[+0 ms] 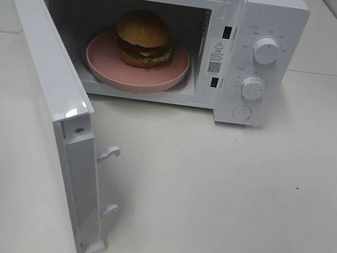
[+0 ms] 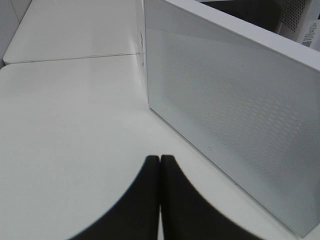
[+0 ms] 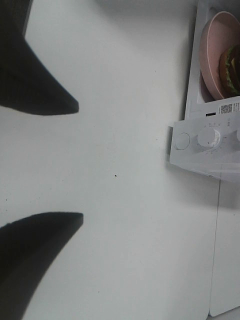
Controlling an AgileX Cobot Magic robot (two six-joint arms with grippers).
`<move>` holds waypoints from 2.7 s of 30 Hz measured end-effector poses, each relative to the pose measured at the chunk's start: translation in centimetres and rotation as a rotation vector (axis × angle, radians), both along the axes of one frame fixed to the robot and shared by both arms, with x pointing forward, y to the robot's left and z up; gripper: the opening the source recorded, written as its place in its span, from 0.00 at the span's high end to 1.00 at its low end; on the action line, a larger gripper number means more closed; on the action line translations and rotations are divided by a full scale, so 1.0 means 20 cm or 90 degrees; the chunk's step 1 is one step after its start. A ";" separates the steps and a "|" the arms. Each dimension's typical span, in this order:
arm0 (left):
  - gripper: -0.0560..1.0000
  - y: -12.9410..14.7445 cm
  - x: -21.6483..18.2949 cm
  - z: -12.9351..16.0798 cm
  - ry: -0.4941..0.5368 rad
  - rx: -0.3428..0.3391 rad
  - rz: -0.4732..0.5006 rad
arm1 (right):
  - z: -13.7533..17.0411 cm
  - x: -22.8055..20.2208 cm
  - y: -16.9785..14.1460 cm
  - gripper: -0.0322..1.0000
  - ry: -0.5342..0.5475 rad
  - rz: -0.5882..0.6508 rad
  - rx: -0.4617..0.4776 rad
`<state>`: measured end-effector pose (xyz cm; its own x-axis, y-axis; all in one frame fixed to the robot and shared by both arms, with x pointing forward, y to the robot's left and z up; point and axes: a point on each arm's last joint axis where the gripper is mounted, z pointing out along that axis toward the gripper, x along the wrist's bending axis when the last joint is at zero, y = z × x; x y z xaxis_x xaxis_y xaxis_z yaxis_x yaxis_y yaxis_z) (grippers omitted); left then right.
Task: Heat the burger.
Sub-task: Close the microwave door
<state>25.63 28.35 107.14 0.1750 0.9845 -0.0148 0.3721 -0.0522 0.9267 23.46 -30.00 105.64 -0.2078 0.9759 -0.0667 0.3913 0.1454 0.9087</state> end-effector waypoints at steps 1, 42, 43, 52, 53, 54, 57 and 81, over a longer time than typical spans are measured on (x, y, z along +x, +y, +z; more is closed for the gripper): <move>0.94 0.00 0.05 0.01 0.003 0.007 0.000 | 0.00 0.00 0.00 0.43 0.000 0.000 0.000; 0.94 -0.05 1.07 -0.30 0.160 0.029 -0.103 | 0.00 0.00 0.00 0.43 0.001 -0.002 0.003; 0.94 -0.09 1.10 -0.31 0.161 0.042 -0.116 | 0.00 0.00 0.00 0.43 0.001 -0.002 0.003; 0.94 -0.22 1.19 -0.37 0.170 0.074 -0.141 | 0.00 0.00 0.00 0.43 0.001 -0.002 0.003; 0.94 -0.25 1.21 -0.38 0.176 0.077 -0.152 | 0.00 0.00 0.00 0.43 0.001 -0.002 0.003; 0.94 -0.25 1.21 -0.38 0.176 0.077 -0.152 | 0.00 0.00 0.00 0.43 0.001 -0.002 0.003; 0.94 -0.29 1.24 -0.41 0.189 0.080 -0.165 | 0.00 0.00 0.00 0.43 0.000 -0.003 0.002; 0.94 -0.66 1.42 -0.46 0.171 0.113 -0.257 | 0.00 0.00 0.00 0.43 0.000 -0.003 0.002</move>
